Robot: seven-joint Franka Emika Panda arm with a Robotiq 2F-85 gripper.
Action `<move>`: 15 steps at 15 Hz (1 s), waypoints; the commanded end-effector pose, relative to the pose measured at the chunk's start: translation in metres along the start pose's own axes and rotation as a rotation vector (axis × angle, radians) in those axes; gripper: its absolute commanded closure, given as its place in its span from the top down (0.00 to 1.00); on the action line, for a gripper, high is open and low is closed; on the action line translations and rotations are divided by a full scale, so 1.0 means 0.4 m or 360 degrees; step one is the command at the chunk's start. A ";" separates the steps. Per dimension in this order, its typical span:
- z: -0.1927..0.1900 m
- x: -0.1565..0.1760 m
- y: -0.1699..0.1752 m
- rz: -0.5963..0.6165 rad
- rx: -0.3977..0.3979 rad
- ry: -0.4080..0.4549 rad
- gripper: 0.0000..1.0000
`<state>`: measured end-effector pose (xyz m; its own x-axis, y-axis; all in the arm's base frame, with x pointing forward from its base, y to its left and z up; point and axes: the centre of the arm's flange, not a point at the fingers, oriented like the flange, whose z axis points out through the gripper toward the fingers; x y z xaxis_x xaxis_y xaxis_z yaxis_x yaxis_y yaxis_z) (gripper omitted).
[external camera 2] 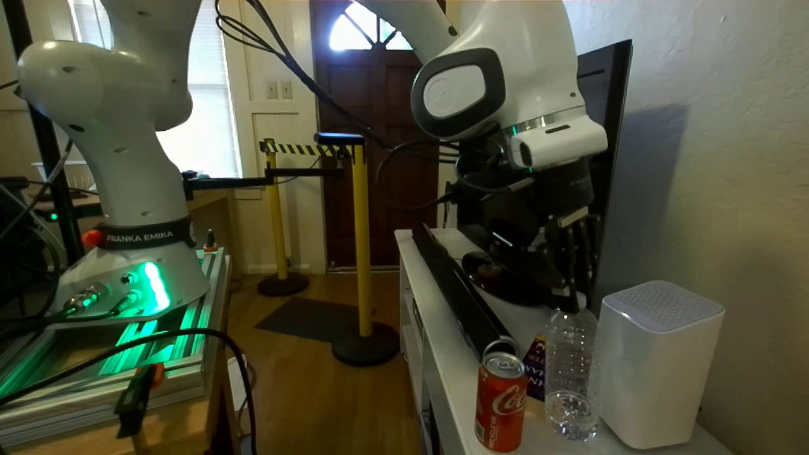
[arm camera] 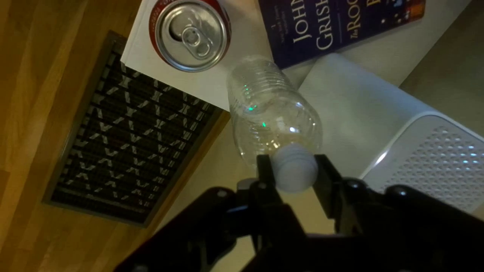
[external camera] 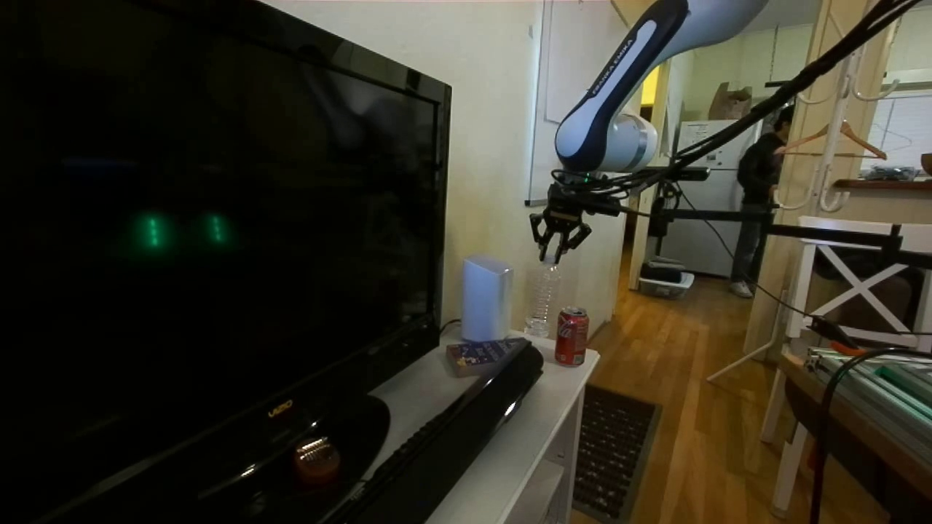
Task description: Move the clear bottle to the right.
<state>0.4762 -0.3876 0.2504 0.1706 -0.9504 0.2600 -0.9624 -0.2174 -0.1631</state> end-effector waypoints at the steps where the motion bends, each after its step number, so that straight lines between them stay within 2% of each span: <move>1: 0.032 0.028 0.008 0.0013 0.0014 0.0022 0.08; 15: 0.094 0.021 0.006 -0.0042 -0.0011 -0.0022 0.08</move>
<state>0.4806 -0.3975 0.2211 0.1978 -0.9454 0.2589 -0.9630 -0.2367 -0.1286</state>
